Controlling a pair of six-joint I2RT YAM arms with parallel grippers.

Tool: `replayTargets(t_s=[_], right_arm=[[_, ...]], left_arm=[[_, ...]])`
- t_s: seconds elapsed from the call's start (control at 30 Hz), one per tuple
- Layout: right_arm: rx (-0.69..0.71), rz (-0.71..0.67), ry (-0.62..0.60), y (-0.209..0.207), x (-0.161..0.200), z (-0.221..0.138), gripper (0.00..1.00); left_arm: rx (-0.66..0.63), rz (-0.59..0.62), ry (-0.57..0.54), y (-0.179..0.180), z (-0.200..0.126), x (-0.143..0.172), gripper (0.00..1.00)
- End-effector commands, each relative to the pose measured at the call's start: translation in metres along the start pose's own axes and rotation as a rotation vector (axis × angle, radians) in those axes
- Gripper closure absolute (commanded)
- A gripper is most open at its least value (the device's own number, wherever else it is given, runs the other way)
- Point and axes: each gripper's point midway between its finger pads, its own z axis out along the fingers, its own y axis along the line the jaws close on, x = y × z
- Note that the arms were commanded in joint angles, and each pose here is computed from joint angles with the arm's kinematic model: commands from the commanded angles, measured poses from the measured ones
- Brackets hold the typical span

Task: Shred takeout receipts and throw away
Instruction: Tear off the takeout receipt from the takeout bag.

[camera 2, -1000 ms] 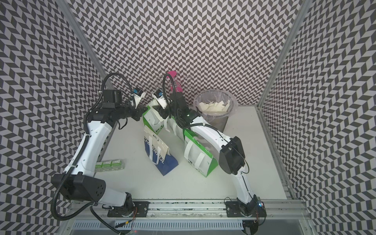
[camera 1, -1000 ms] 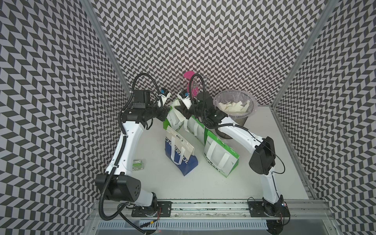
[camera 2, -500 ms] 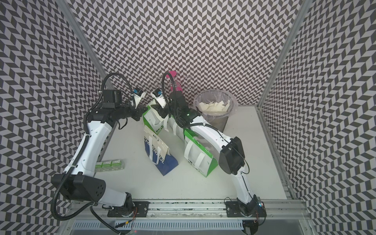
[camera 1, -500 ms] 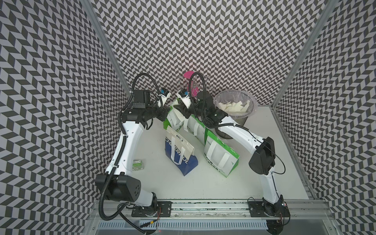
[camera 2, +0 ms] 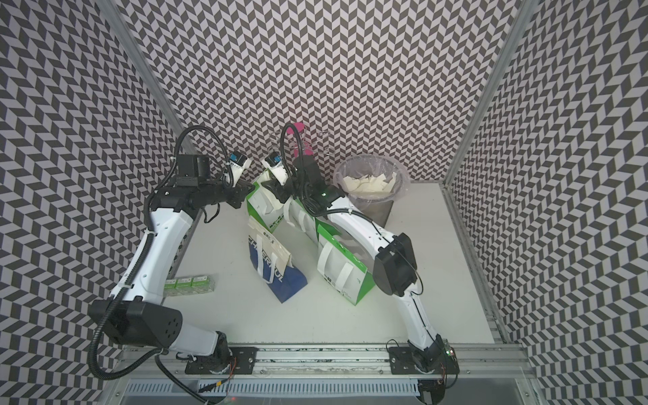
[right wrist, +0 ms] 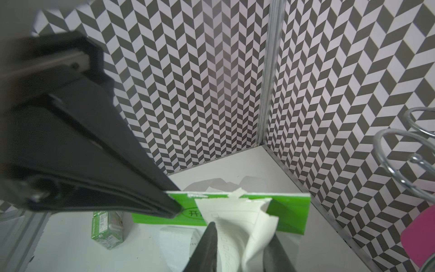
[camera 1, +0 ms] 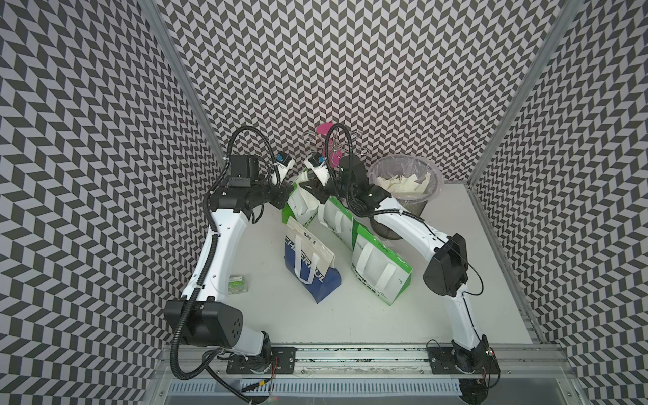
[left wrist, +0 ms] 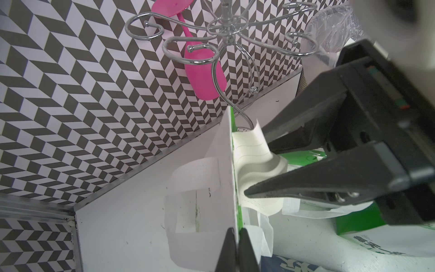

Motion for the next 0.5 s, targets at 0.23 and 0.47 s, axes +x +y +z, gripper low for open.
replayTargets(t_s=[0.23, 0.47], right_arm=[[-0.082, -0.007, -0.054, 0.013, -0.018, 0.004, 0.95], [-0.106, -0.039, -0.148, 0.023, -0.052, -0.017, 1.0]], left_arm=[[0.022, 0.047, -0.088, -0.008, -0.013, -0.027, 1.0], [-0.051, 0.021, -0.033, 0.008, -0.005, -0.016, 1.0]])
